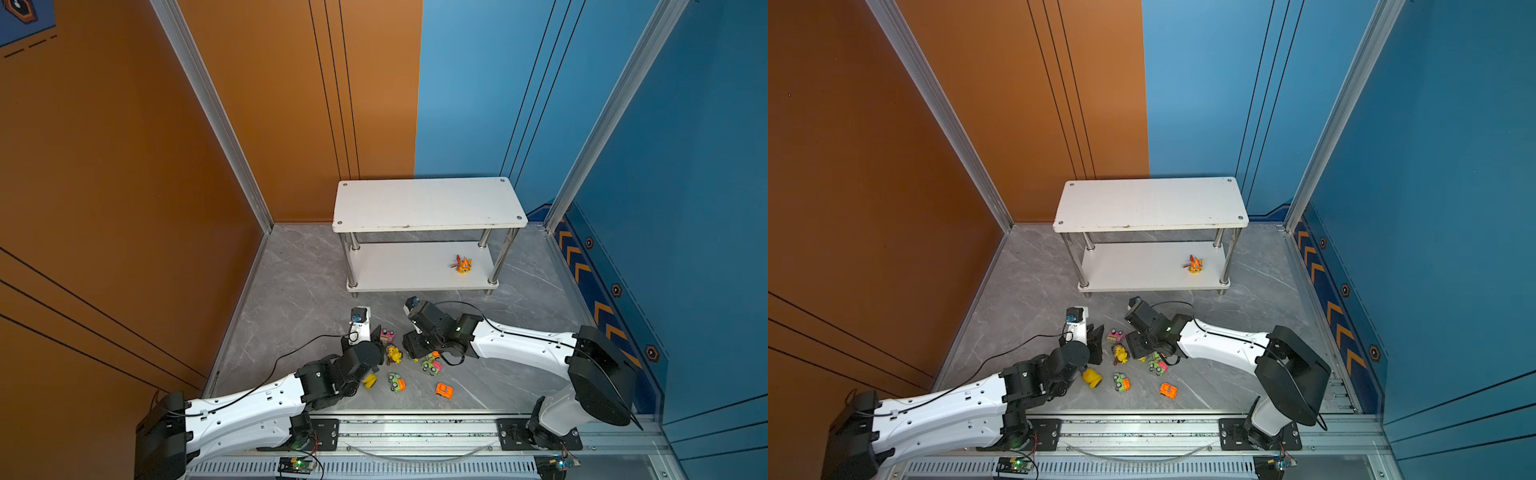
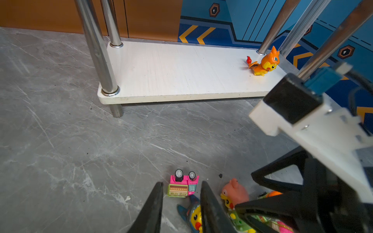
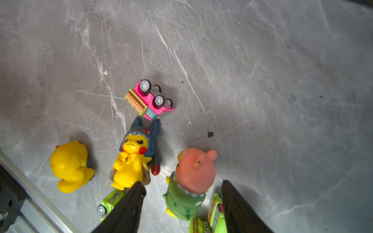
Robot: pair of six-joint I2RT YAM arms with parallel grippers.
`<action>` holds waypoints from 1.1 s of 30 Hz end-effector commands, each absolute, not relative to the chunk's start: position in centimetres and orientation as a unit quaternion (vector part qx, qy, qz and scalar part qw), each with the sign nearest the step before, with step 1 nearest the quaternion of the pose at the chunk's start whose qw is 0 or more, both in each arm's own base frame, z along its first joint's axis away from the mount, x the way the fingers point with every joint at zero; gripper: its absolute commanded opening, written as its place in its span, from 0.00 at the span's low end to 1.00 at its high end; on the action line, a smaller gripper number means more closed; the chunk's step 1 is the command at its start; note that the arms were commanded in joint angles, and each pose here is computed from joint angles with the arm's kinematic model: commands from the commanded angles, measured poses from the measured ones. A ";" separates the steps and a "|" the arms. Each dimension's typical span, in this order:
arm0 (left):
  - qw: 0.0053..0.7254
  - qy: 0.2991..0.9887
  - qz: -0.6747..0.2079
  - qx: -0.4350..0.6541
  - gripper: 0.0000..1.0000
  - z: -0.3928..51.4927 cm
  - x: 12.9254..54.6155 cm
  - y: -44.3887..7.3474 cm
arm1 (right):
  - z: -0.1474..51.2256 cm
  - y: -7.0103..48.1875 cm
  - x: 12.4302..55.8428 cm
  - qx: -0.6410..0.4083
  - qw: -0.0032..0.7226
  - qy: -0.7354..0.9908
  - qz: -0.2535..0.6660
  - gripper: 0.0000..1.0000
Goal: Place and organize the plastic toys onto the shelf
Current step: 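Move both grippers down over the toy pile on the floor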
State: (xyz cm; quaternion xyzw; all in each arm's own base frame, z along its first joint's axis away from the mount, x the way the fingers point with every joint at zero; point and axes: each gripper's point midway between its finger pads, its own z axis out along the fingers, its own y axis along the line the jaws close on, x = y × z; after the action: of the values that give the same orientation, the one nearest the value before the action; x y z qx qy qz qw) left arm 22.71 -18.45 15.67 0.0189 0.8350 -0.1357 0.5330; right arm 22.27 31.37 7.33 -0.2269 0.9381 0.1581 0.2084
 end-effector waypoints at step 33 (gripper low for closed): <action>0.505 0.843 -0.187 0.001 0.67 14.8 24.1 -17.9 | 7.0 30.0 23.6 -0.343 0.192 0.911 0.122 0.66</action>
State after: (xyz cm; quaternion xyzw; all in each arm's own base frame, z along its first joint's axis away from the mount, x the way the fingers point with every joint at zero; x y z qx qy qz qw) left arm 24.00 -18.14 14.77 0.0040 0.8449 -0.1750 0.5055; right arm 24.14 30.66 6.37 -0.3076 0.9208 0.1503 0.1867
